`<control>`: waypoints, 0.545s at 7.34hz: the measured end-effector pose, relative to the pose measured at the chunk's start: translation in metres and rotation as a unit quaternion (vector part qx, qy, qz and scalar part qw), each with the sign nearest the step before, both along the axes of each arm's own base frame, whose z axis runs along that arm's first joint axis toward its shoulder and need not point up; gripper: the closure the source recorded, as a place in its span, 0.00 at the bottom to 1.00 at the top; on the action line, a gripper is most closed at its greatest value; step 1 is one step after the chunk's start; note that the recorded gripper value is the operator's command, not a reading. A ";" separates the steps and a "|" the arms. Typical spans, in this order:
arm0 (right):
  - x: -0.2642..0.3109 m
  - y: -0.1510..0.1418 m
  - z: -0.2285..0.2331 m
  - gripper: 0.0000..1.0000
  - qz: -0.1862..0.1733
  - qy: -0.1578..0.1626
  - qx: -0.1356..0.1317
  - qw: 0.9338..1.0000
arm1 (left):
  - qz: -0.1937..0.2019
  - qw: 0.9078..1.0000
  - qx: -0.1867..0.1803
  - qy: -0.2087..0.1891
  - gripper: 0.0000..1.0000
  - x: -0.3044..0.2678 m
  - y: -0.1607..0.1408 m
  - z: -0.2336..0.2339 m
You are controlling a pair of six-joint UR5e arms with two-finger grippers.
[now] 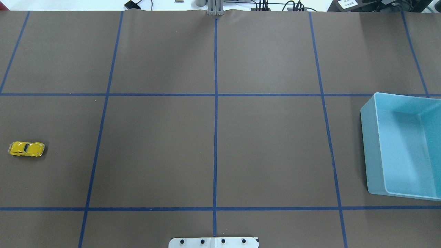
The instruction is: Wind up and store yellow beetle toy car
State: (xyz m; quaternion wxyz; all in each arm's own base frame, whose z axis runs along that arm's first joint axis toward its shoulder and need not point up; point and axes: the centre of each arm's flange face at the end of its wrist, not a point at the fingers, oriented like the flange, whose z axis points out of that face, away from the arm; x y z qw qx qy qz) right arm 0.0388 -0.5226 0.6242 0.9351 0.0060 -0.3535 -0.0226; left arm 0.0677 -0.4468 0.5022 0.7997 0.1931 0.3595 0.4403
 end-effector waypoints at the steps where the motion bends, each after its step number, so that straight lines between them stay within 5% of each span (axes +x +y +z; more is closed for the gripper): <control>1: 0.001 0.000 0.000 0.00 0.001 0.000 -0.001 1.000 | 0.028 0.999 0.031 -0.013 0.00 0.028 0.002 -0.004; 4: 0.002 0.003 0.004 0.00 0.001 0.001 -0.004 1.000 | 0.063 0.991 0.106 -0.060 0.00 0.071 0.005 -0.004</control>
